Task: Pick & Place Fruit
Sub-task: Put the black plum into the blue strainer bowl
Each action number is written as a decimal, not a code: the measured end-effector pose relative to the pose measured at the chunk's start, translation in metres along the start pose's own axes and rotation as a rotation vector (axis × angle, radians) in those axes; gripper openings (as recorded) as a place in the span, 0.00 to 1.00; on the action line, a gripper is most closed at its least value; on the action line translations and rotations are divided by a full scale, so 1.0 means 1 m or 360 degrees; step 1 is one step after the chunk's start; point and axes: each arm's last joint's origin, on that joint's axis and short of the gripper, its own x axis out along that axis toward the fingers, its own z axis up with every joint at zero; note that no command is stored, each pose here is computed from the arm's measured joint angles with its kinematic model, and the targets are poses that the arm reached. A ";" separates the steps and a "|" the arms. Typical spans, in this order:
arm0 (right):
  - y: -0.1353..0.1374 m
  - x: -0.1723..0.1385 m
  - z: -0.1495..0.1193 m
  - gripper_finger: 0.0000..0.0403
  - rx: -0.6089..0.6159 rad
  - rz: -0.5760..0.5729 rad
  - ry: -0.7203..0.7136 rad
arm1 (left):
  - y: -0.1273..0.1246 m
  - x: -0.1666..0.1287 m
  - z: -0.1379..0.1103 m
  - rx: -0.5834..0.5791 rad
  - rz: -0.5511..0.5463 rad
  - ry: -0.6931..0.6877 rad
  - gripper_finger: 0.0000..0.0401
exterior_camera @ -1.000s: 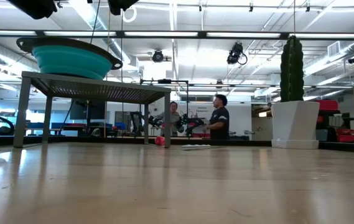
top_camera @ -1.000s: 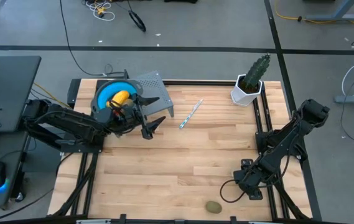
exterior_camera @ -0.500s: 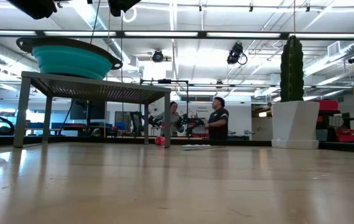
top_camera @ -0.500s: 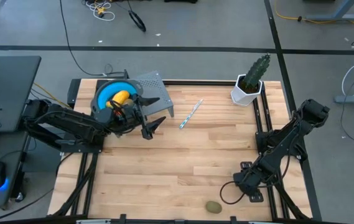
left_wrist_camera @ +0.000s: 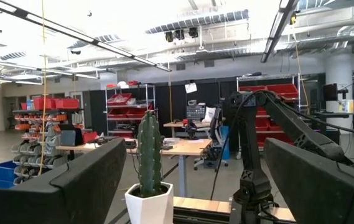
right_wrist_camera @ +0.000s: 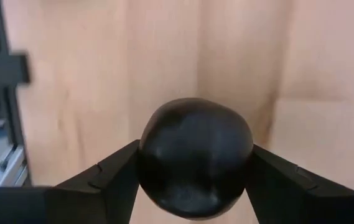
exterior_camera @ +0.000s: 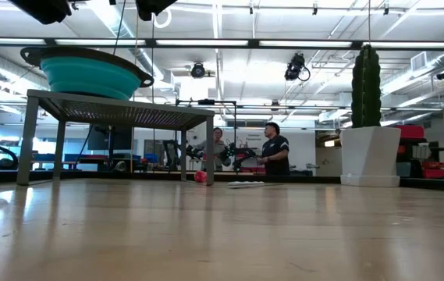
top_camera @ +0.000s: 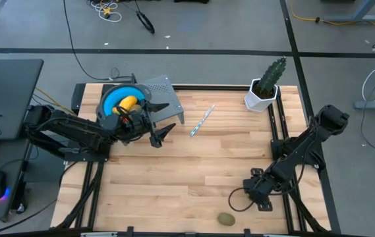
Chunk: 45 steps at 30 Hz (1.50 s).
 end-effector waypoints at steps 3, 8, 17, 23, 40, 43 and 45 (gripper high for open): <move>-0.007 -0.003 0.008 0.63 0.0041 -0.0061 -0.0076 | 0.000 0.000 0.000 0.0024 -0.0005 -0.0001 0.97; -0.013 -0.024 0.033 0.63 0.0001 -0.0180 -0.0373 | -0.002 0.000 0.000 0.0117 -0.0104 -0.0021 0.97; -0.018 -0.091 0.071 0.63 -0.0118 -0.0620 -0.1087 | -0.018 -0.004 -0.003 0.0402 -0.0222 -0.0043 0.97; -0.024 -0.122 0.083 0.63 -0.0083 -0.0901 -0.1511 | -0.041 0.013 -0.014 0.0734 -0.0230 0.0003 0.97; -0.032 -0.193 0.042 0.63 0.0020 -0.0626 -0.1911 | -0.126 0.107 -0.082 0.1652 -0.0307 0.0139 0.97; -0.031 -0.192 0.042 0.63 -0.0022 -0.0566 -0.1882 | -0.134 0.115 -0.090 0.1732 -0.0306 0.0140 0.97; -0.030 -0.191 0.043 0.63 -0.0028 -0.0531 -0.1869 | -0.136 0.117 -0.094 0.1770 -0.0313 0.0139 0.97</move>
